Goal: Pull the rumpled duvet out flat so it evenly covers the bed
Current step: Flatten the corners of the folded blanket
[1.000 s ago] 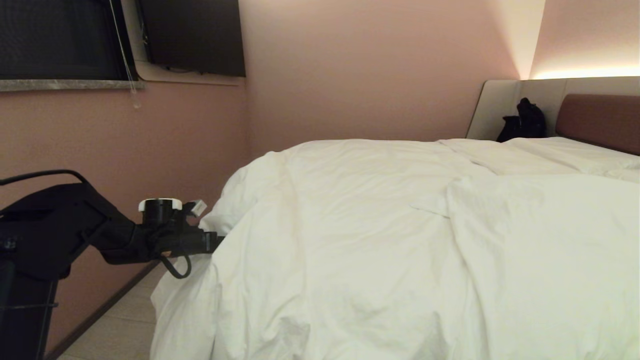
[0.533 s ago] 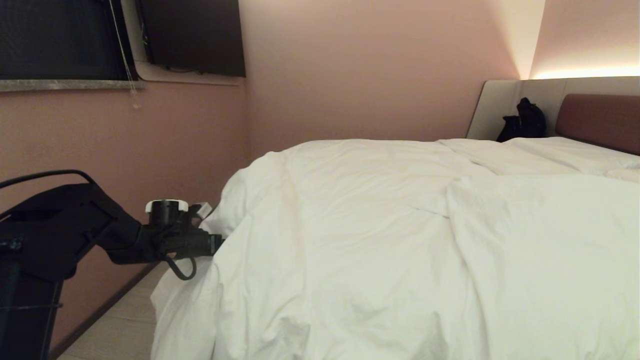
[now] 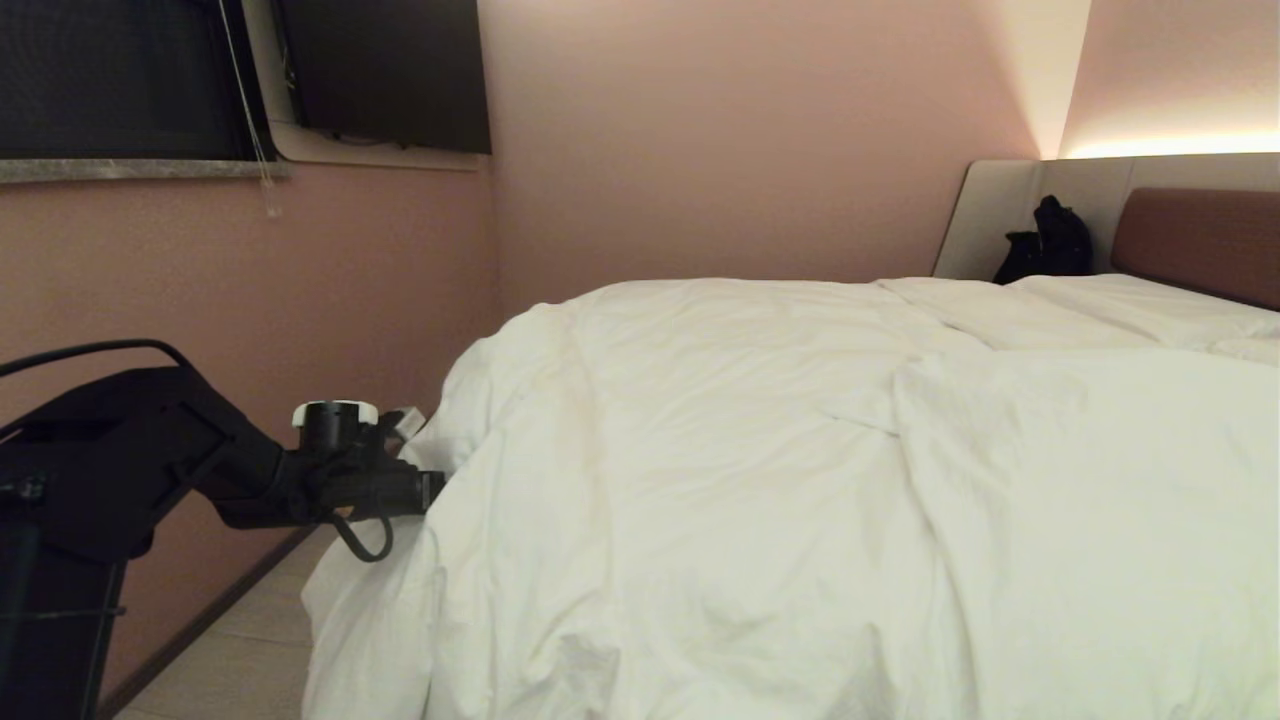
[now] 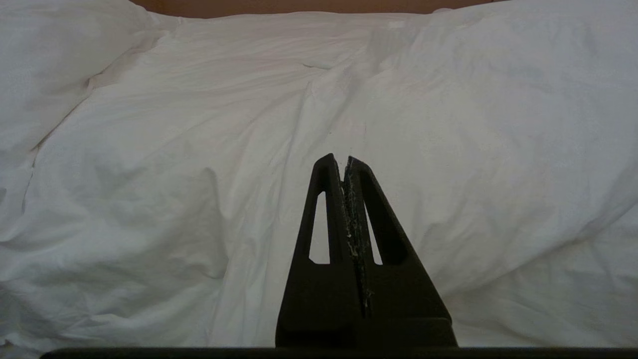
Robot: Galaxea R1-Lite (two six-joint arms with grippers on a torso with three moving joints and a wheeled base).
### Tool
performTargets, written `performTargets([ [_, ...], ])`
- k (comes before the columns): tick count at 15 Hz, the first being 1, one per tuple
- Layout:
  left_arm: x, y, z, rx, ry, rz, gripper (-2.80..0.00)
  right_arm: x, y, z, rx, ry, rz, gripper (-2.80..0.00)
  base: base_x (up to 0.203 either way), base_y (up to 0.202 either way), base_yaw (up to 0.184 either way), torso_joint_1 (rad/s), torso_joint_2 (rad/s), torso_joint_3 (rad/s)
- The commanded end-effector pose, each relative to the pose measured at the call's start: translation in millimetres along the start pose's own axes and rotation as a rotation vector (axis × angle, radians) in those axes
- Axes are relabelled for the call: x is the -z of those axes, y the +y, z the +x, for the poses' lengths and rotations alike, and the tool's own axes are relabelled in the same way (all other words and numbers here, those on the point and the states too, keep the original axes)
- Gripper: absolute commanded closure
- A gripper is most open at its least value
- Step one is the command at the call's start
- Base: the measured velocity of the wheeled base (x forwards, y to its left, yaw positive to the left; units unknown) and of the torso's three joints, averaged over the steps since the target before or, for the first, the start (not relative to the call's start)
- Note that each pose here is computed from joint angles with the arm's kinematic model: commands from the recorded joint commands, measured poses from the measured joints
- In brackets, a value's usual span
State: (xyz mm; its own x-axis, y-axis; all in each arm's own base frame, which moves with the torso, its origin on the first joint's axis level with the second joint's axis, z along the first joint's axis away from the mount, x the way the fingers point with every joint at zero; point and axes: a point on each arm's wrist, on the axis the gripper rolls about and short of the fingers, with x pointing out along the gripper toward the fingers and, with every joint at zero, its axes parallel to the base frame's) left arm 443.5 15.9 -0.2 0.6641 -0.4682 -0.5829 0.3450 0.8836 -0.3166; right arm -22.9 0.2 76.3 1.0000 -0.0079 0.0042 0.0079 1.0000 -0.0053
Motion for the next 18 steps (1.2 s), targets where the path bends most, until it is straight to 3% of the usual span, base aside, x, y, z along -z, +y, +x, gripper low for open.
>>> performTargets([
  [1, -2, -1.1, -2, 0.002, -0.008, 0.005, 0.0, 0, 0, 0, -0.001, 0.0, -0.001, 0.0, 0.0, 0.0, 0.0, 0.0, 0.0, 0.0],
  [12, -16, -18.6, -43, -0.024, -0.036, 0.007, 0.0, 0, 0, 0, -0.002, 0.0, -0.001, 0.0, 0.0, 0.0, 0.0, 0.0, 0.0, 0.0],
  [15, -19, -12.9, -66, -0.103, -0.01, -0.041, 0.0, 0, 0, 0, 0.0, 0.0, -0.001, 0.0, 0.0, 0.0, 0.0, 0.0, 0.0, 0.0],
  [18, -28, -3.7, -119, -0.176, -0.017, -0.12, 0.0, 0, 0, 0, -0.002, 0.0, 0.001, 0.0, 0.0, 0.0, 0.0, 0.0, 0.0, 0.0],
])
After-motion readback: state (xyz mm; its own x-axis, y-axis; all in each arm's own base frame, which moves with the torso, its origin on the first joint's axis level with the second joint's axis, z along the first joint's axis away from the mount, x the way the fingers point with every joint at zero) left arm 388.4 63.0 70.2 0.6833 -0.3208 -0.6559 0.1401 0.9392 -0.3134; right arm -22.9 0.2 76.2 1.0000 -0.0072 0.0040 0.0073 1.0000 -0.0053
